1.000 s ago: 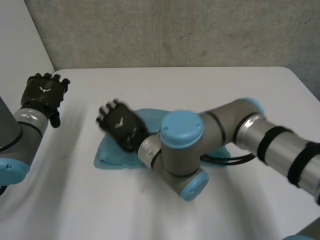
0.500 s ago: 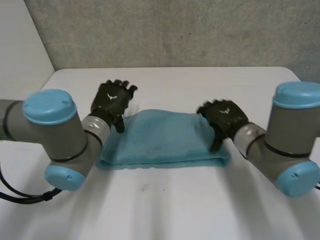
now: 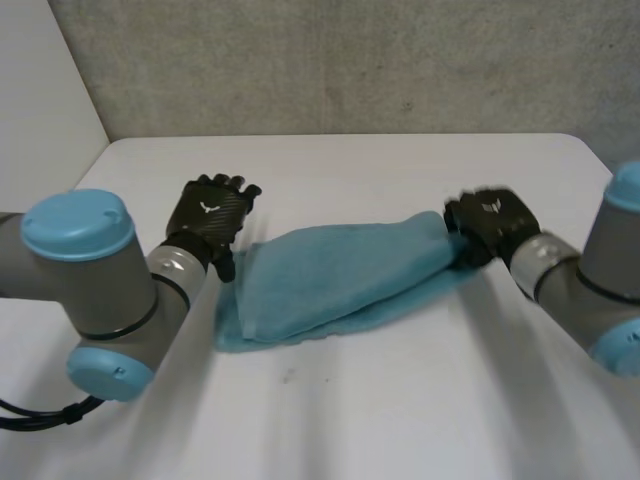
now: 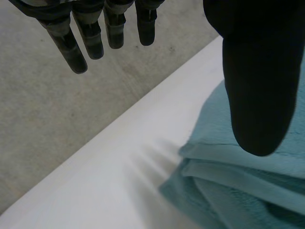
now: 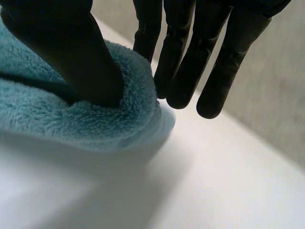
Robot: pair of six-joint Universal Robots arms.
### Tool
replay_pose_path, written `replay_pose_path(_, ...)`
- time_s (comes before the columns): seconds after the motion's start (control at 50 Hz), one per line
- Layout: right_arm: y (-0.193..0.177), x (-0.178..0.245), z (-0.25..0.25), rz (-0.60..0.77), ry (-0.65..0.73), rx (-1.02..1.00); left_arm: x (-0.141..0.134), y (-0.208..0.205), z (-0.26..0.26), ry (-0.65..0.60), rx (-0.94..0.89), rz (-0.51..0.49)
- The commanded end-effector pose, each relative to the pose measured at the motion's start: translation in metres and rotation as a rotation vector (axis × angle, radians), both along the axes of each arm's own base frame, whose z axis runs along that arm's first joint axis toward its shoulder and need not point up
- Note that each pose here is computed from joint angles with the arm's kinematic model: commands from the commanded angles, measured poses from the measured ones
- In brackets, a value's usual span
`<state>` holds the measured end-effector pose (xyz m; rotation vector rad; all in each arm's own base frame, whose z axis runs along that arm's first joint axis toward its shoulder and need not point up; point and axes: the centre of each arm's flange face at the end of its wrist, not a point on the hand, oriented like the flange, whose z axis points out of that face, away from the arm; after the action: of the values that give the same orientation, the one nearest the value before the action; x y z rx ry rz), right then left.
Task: Fold the laundry
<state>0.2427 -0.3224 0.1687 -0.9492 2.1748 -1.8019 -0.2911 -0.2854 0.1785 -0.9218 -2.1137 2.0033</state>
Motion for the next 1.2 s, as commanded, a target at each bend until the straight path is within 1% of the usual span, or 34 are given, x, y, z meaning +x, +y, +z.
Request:
replay_pose_path(0.02, 0.034, 0.104, 0.065, 0.289, -0.042, -0.190, 0.019, 0.007, 0.022, 0.014, -0.032, 0.045)
replay_pose_path(0.04, 0.034, 0.104, 0.064, 0.290, -0.042, -0.190, 0.023, 0.009, 0.026, 0.016, -0.040, 0.061)
replay_pose_path(0.08, 0.063, 0.150, 0.044, 0.425, -0.025, -0.160, 0.027, 0.009, 0.029, 0.019, -0.045, 0.083)
replay_pose_path(0.1, 0.063, 0.150, 0.044, 0.426, -0.025, -0.160, 0.033, 0.008, 0.031, 0.019, -0.051, 0.112)
replay_pose_path(0.12, 0.079, 0.168, 0.037, 0.484, -0.014, -0.160, 0.033, 0.008, 0.031, 0.019, -0.051, 0.112)
replay_pose_path(0.14, 0.079, 0.168, 0.037, 0.484, -0.014, -0.160, 0.038, 0.006, 0.032, 0.017, -0.051, 0.138)
replay_pose_path(0.18, 0.114, 0.195, 0.017, 0.596, 0.026, -0.142, 0.042, 0.005, 0.033, 0.017, -0.053, 0.161)
replay_pose_path(0.2, 0.114, 0.195, 0.017, 0.597, 0.026, -0.142, 0.046, 0.003, 0.035, 0.017, -0.056, 0.182)
replay_pose_path(0.24, 0.141, 0.205, -0.012, 0.691, 0.089, -0.103, 0.050, 0.002, 0.036, 0.018, -0.056, 0.199)
replay_pose_path(0.32, 0.152, 0.209, -0.032, 0.737, 0.140, -0.099, 0.057, -0.003, 0.038, 0.023, -0.056, 0.225)
replay_pose_path(0.36, 0.148, 0.208, -0.030, 0.721, 0.145, -0.116, 0.057, -0.006, 0.040, 0.027, -0.064, 0.228)
replay_pose_path(0.4, 0.139, 0.206, -0.007, 0.676, 0.110, -0.150, 0.056, -0.008, 0.046, 0.035, -0.082, 0.225)
replay_pose_path(0.42, 0.139, 0.206, -0.006, 0.676, 0.110, -0.150, 0.056, -0.008, 0.046, 0.035, -0.082, 0.225)
replay_pose_path(0.46, 0.131, 0.199, 0.032, 0.582, 0.022, -0.157, 0.052, -0.010, 0.050, 0.041, -0.096, 0.214)
replay_pose_path(0.48, 0.131, 0.199, 0.032, 0.581, 0.021, -0.157, 0.048, -0.011, 0.052, 0.047, -0.105, 0.203)
replay_pose_path(0.5, 0.120, 0.190, 0.046, 0.521, -0.036, -0.131, 0.045, -0.013, 0.057, 0.057, -0.121, 0.199)
replay_pose_path(0.52, 0.120, 0.190, 0.047, 0.520, -0.036, -0.130, 0.045, -0.013, 0.057, 0.057, -0.121, 0.199)
replay_pose_path(0.56, 0.101, 0.167, 0.065, 0.412, -0.141, -0.057, 0.030, -0.015, 0.061, 0.091, -0.131, 0.163)
replay_pose_path(0.58, 0.101, 0.167, 0.065, 0.411, -0.141, -0.057, 0.030, -0.015, 0.061, 0.092, -0.131, 0.163)
replay_pose_path(0.62, 0.085, 0.146, 0.075, 0.332, -0.211, -0.003, 0.002, -0.007, 0.063, 0.138, -0.124, 0.090)
replay_pose_path(0.64, 0.085, 0.146, 0.075, 0.332, -0.212, -0.003, 0.001, -0.007, 0.063, 0.138, -0.124, 0.090)
replay_pose_path(0.66, 0.077, 0.136, 0.075, 0.292, -0.232, 0.022, -0.011, -0.001, 0.064, 0.162, -0.116, 0.056)
replay_pose_path(0.68, 0.076, 0.136, 0.075, 0.292, -0.232, 0.022, -0.011, -0.001, 0.064, 0.162, -0.116, 0.056)
replay_pose_path(0.72, 0.061, 0.121, 0.071, 0.223, -0.257, 0.067, -0.030, 0.007, 0.058, 0.202, -0.073, 0.008)
replay_pose_path(0.74, 0.061, 0.121, 0.071, 0.222, -0.257, 0.068, -0.030, 0.007, 0.058, 0.202, -0.073, 0.008)
replay_pose_path(0.82, 0.047, 0.108, 0.067, 0.162, -0.295, 0.111, -0.045, 0.017, 0.038, 0.232, 0.041, -0.023)
replay_pose_path(0.9, 0.040, 0.104, 0.064, 0.142, -0.311, 0.133, -0.046, 0.021, 0.020, 0.220, 0.129, -0.013)
replay_pose_path(0.94, 0.035, 0.108, 0.044, 0.138, -0.290, 0.183, -0.043, 0.024, 0.004, 0.197, 0.207, 0.004)
replay_pose_path(1.0, 0.032, 0.114, 0.029, 0.140, -0.271, 0.221, -0.040, 0.024, -0.003, 0.186, 0.238, 0.018)
replay_pose_path(1.06, 0.031, 0.116, 0.023, 0.138, -0.260, 0.239, -0.031, 0.022, -0.014, 0.163, 0.282, 0.053)
replay_pose_path(1.1, 0.028, 0.120, 0.010, 0.145, -0.243, 0.276, -0.015, 0.013, -0.024, 0.137, 0.310, 0.104)
replay_pose_path(1.12, 0.028, 0.120, 0.010, 0.145, -0.243, 0.276, -0.015, 0.013, -0.024, 0.137, 0.311, 0.105)
replay_pose_path(1.16, 0.025, 0.123, -0.005, 0.149, -0.227, 0.311, -0.002, 0.008, -0.031, 0.114, 0.337, 0.141)
replay_pose_path(1.2, 0.024, 0.125, -0.011, 0.151, -0.216, 0.323, 0.001, 0.008, -0.034, 0.100, 0.346, 0.147)
